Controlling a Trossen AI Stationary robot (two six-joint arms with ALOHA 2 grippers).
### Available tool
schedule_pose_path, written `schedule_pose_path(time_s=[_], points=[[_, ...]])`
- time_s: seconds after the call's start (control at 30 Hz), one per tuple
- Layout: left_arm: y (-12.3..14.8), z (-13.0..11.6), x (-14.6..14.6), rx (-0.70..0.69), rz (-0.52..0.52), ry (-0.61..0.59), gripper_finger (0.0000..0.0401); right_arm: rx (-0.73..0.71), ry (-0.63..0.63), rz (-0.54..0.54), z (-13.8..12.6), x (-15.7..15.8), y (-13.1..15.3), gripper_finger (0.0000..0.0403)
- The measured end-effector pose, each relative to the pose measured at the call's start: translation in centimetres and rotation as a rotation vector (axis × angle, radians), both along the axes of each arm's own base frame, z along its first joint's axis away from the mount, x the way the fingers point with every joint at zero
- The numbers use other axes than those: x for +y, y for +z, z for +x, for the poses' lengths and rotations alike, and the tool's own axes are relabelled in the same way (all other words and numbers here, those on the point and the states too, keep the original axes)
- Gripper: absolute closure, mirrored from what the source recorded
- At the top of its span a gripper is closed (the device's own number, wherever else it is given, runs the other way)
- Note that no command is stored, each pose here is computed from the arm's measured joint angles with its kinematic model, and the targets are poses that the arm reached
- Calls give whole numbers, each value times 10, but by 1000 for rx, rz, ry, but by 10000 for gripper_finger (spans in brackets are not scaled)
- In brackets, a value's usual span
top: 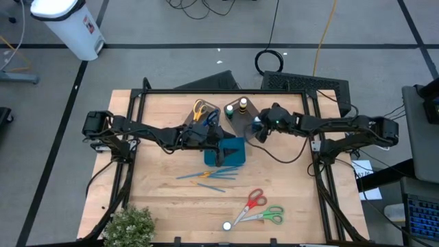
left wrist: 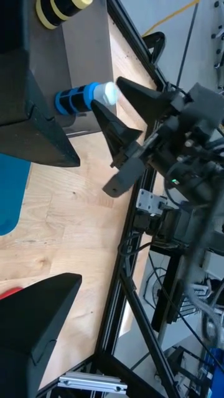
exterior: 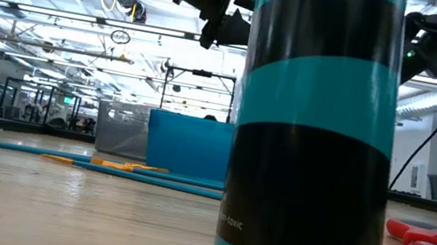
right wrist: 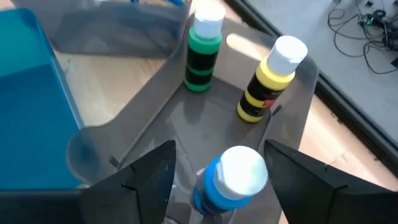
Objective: Pick & Place Paint Supplies
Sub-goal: Put the blue paint bottle into the right black bin, then put the green scissors into the left black bin
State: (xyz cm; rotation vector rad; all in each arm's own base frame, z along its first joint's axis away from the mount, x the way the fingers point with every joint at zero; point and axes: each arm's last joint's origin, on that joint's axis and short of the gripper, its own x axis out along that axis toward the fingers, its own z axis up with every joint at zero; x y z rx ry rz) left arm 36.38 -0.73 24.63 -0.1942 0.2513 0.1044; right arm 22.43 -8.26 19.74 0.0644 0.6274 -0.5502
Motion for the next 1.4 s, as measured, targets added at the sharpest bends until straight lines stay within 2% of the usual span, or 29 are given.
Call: schedule_pose_path(time_s=[0.27,0.4,0.73,1.0,1.13,1.27,1.4], points=[[-1,0,0,7,0,0,105,-97,-11,-7,-11,5,21,161],[-1,0,0,7,0,0,105,-139,24,-17,-17,15,33,161],[-1,0,0,7,0,0,105,-258,249,-66,-26,59,58,161],[-1,0,0,6,0,0,105,-284,437,-58,-26,94,61,161],[-1,0,0,6,0,0,105,-272,631,22,-24,112,57,161],[-1,0,0,7,5,-1,105,-243,857,157,-26,134,52,161],[-1,0,0,7,17,-4,105,-124,971,280,-35,159,40,161]])
